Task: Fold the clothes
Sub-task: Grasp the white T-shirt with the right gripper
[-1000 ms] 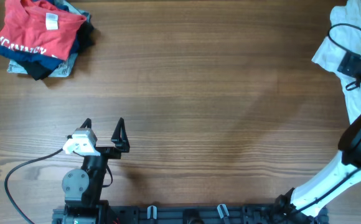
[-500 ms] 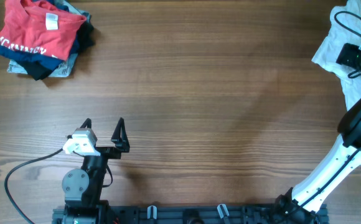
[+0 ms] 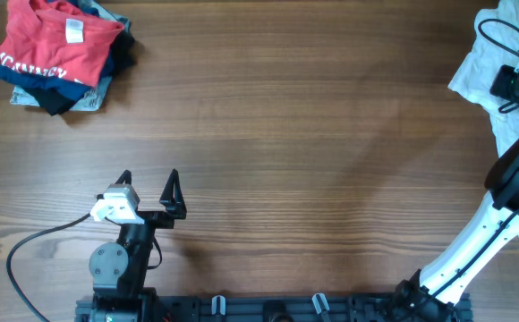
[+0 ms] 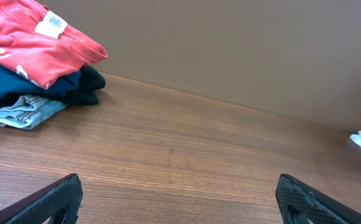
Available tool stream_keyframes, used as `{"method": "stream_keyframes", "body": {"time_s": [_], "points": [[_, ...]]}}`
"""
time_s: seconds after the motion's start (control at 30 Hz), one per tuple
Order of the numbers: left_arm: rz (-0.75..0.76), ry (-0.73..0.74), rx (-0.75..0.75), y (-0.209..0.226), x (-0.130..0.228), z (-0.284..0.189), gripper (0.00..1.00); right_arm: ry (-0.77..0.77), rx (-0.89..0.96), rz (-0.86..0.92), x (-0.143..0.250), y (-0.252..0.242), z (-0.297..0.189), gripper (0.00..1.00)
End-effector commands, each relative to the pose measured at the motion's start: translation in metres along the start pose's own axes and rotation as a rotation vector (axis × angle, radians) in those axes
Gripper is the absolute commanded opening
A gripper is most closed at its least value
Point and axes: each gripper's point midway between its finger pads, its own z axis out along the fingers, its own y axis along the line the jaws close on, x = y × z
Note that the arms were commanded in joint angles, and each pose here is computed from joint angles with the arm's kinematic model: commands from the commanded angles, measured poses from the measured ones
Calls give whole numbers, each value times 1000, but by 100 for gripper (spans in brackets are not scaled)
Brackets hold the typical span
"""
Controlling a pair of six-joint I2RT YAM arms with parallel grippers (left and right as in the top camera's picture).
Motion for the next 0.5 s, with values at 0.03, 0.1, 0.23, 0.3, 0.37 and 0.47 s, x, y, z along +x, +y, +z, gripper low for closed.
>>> {"method": "stream_keyframes", "body": {"time_s": [0.03, 0.1, 0.23, 0.3, 0.37, 0.47], "points": [[20, 5, 4, 0, 3, 0, 100, 41, 7, 2, 17, -2, 22, 38], [20, 5, 4, 0, 3, 0, 100, 37, 8, 2, 16, -2, 22, 29], [20, 5, 4, 0, 3, 0, 100, 39, 8, 26, 15, -2, 21, 13], [20, 5, 4, 0, 3, 0, 100, 30, 7, 63, 10, -3, 16, 9], [20, 5, 4, 0, 3, 0, 100, 12, 8, 89, 3, -4, 7, 7], [20, 5, 4, 0, 3, 0, 100, -8, 11, 101, -6, -6, -7, 4]]}}
